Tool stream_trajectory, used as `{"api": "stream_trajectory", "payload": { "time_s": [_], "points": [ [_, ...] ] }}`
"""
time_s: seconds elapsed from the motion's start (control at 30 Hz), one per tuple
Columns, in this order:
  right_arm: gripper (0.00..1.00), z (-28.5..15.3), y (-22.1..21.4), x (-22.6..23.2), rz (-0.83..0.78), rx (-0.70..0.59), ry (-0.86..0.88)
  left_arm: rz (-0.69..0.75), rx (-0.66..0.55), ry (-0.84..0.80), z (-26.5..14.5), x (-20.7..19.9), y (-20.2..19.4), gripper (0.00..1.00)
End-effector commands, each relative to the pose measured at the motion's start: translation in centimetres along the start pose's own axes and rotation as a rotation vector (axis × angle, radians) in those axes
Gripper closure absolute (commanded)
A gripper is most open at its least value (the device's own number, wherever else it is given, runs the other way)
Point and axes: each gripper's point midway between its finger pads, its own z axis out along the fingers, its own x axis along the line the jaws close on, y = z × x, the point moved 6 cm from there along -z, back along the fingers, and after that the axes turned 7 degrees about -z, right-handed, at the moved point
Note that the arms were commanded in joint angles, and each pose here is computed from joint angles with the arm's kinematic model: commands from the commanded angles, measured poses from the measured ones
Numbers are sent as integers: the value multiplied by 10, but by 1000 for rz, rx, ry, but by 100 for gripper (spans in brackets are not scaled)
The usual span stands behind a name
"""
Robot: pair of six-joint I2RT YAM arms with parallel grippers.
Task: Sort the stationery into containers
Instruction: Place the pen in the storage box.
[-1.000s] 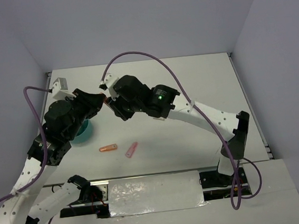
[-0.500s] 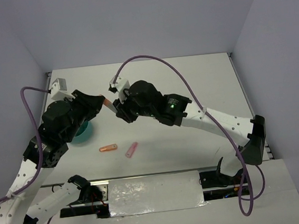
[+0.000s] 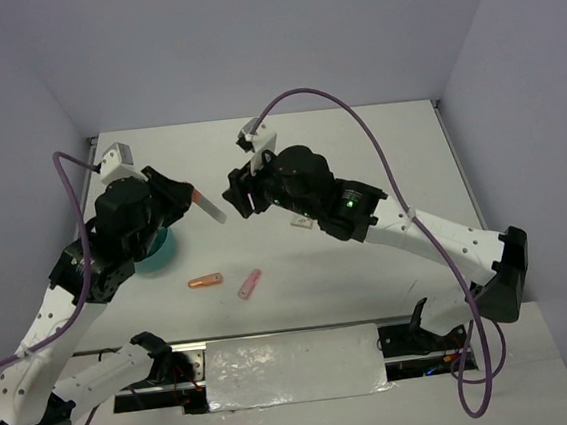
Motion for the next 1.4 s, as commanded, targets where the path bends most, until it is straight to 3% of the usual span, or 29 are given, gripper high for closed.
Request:
{"api": "stream_trajectory", "payload": {
  "time_s": [0.0,0.13,0.3,0.43,0.67,1.2,1.3,1.37],
  "points": [
    [38,-19,26,-15,60,-122,-72,32,-125,87,-1,8,19,100],
    [37,-32,15,-20,83,-104,-84,124,-296,294,15,34,32,100],
    [37,-54,3,-22,105,-70,-91,172,-413,457,41,57,49,100],
    [37,-70,-5,-23,120,-59,-93,262,-411,603,75,85,56,100],
    [37,-92,-16,-25,147,-38,-99,293,-396,705,106,117,52,100],
    [37,-96,-25,-22,138,24,-74,303,-380,685,133,156,35,100],
    [37,-94,-24,-23,132,27,-78,297,-353,708,136,165,26,96],
    [37,-93,-23,-23,132,26,-80,288,-343,722,135,170,21,84]
  ]
}}
